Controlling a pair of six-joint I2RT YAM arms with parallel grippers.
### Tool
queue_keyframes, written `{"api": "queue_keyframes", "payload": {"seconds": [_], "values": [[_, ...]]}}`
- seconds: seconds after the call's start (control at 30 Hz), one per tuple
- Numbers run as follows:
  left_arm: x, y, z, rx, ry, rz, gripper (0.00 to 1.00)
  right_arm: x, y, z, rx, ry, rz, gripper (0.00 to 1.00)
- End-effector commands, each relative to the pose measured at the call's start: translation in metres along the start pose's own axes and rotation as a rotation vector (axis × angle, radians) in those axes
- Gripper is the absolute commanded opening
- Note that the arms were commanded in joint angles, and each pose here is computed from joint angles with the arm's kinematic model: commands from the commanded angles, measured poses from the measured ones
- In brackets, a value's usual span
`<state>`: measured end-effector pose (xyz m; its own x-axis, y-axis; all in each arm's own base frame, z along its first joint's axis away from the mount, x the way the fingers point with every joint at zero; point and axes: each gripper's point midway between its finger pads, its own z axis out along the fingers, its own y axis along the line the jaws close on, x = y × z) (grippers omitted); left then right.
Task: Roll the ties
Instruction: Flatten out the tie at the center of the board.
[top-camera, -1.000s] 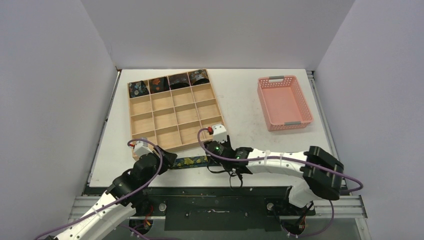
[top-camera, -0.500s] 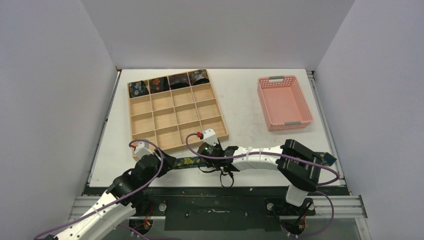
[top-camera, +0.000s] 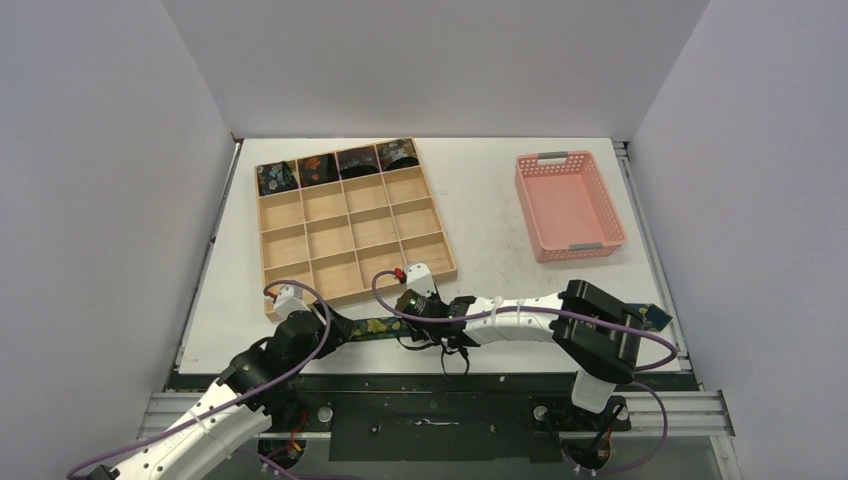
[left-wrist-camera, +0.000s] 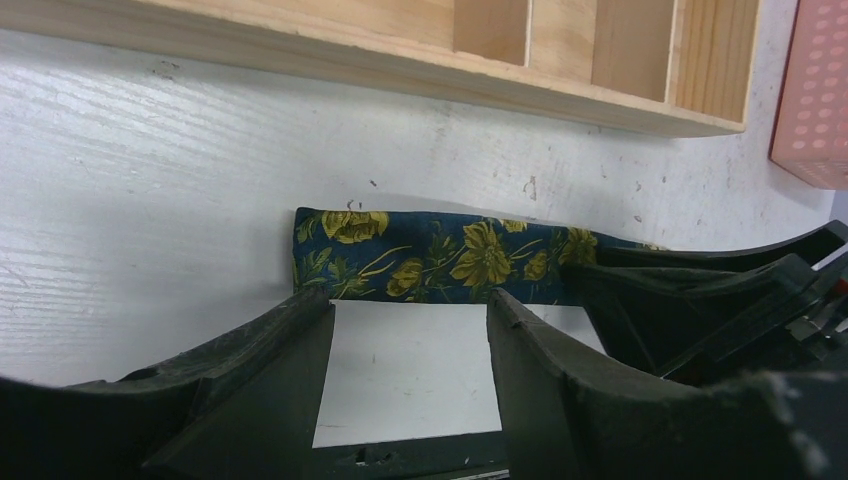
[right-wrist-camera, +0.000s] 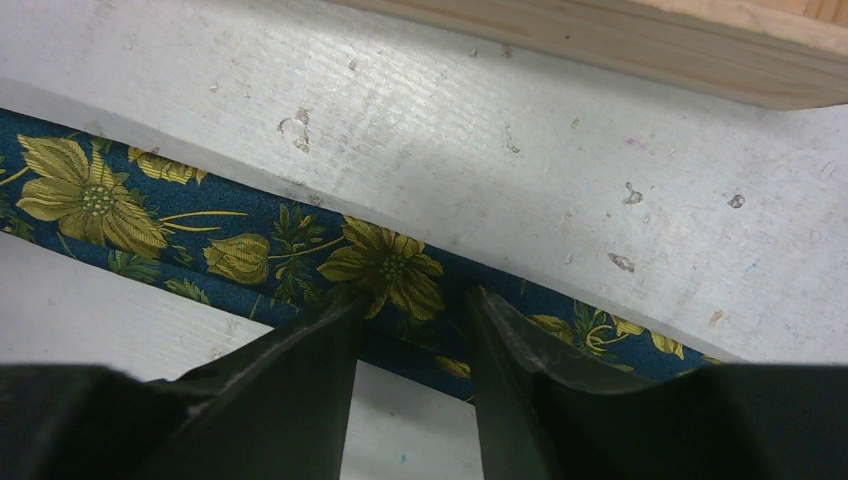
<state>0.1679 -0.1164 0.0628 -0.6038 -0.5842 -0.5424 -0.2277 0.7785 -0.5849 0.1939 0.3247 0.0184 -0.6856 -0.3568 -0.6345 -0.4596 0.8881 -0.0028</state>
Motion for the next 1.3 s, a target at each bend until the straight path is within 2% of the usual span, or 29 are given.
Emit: {"api": "queue_keyframes", "payload": {"seconds": [0.0,0.1,0.2,0.4,0.6,0.83,1.2,1.23,1.27], "values": [[0.005,-0.006,0.003,0.025,0.017,-0.009,0.56,0.012,0.001,0.003,-0.007,0.015,0.025,0.31],[0.006,-0.004,0.004,0.020,0.021,-0.010,0.56,0.014,-0.001,0.002,-0.002,0.013,0.032,0.16],[0.007,-0.002,0.005,0.020,0.021,-0.013,0.56,0.007,-0.001,-0.004,-0.003,-0.007,0.045,0.06],[0.008,-0.002,0.006,0.023,0.019,-0.018,0.56,-0.016,0.004,-0.027,-0.018,-0.066,0.064,0.05],[0.008,-0.001,0.006,0.022,0.019,-0.020,0.56,-0.014,0.015,-0.040,-0.039,-0.071,0.054,0.05],[0.009,0.000,0.006,0.022,0.020,-0.021,0.56,0.000,0.015,-0.035,-0.043,-0.053,0.064,0.05],[0.011,0.000,0.007,0.019,0.031,-0.018,0.56,-0.008,0.011,-0.019,0.008,-0.083,0.057,0.05],[0.011,0.000,0.006,0.020,0.031,-0.019,0.56,-0.006,0.011,-0.019,0.009,-0.076,0.052,0.07],[0.010,0.000,0.006,0.021,0.031,-0.019,0.55,-0.006,0.010,-0.019,0.011,-0.076,0.053,0.13]]}}
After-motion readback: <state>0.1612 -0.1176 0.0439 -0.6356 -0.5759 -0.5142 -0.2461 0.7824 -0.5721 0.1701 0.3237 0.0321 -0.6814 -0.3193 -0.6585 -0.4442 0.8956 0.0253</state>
